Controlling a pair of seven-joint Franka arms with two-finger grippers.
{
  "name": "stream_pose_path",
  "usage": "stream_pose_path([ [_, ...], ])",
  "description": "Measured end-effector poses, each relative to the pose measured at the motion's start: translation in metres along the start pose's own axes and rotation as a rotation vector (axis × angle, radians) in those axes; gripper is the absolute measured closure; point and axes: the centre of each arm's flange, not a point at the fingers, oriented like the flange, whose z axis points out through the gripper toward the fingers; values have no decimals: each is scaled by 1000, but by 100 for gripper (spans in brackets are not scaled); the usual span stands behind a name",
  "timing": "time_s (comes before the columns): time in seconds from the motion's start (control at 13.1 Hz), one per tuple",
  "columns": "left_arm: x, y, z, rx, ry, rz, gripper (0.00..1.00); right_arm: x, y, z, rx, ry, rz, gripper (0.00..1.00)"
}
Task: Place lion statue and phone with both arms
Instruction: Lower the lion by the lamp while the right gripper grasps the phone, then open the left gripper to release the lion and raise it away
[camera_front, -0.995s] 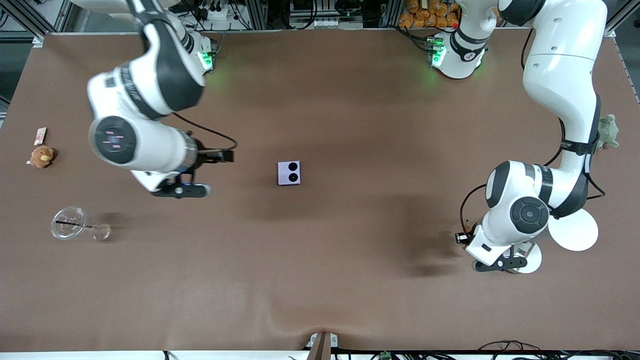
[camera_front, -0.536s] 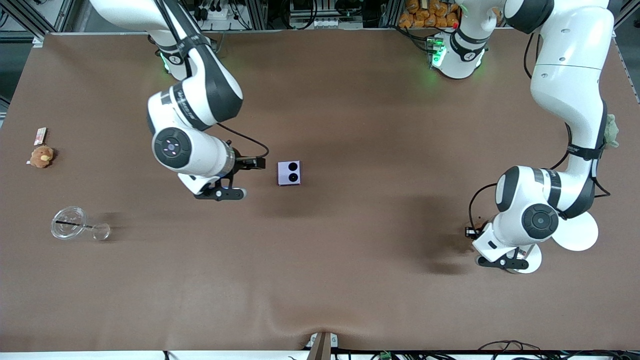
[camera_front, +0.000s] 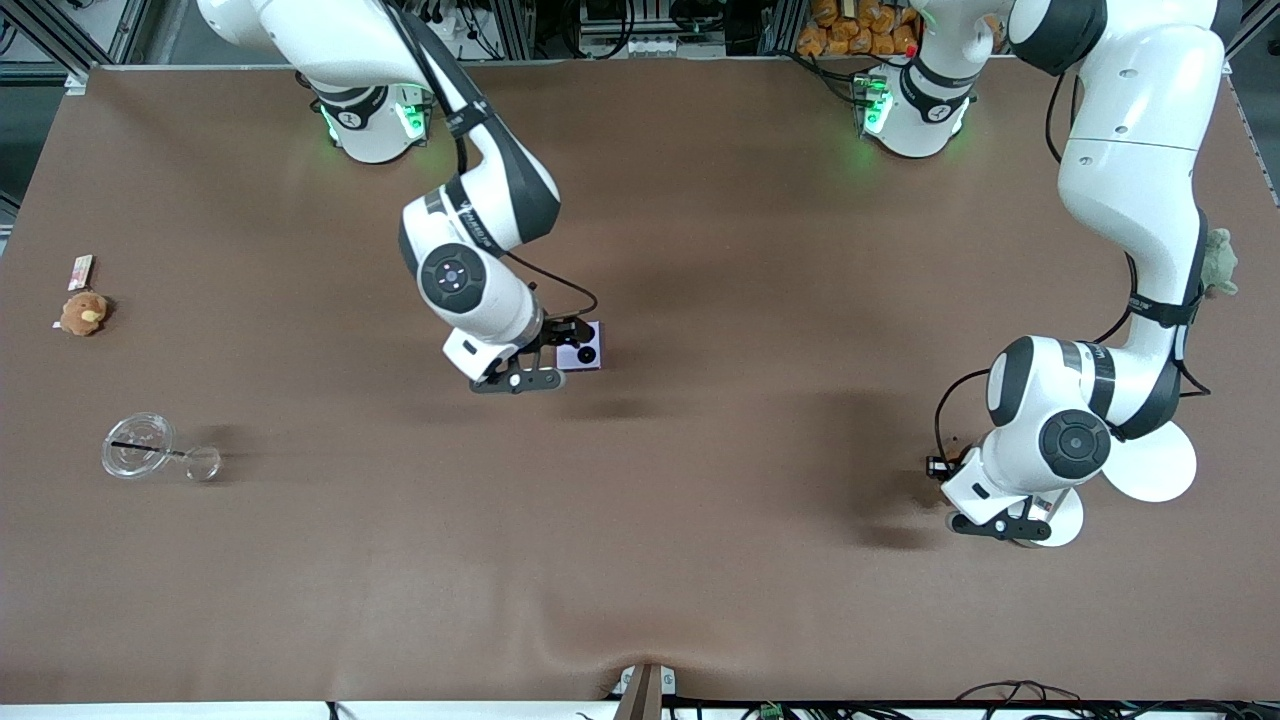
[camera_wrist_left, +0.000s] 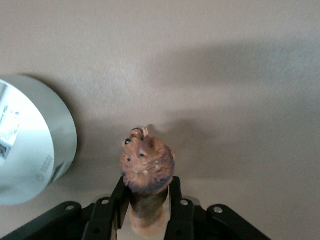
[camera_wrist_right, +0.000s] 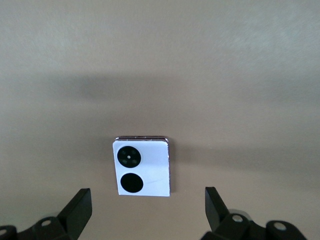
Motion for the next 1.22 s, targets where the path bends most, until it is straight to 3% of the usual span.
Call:
stream_pose_path([
  [0.15, 2, 0, -1, -2, 15, -1, 64, -8, -10, 19, 5, 38, -20, 0],
  [0.23, 2, -3, -1, -2, 17, -4, 57, -12, -15, 28, 8, 60, -31, 0],
  [0.54, 4, -17, -4, -4, 32, -24, 15, -27, -24, 49, 8, 91, -59, 0],
  [0.69, 9, -14, -21, -8, 60, -24, 0, -28, -18, 59, 5, 114, -65, 0],
  [0.92, 6, -8, -97, 3, 80, -15, 0, -32, -10, 80, -13, 127, -79, 0],
  [1.22, -28, -4, -222, -18, 69, -41, 0, -35, -12, 97, -21, 131, -88, 0],
])
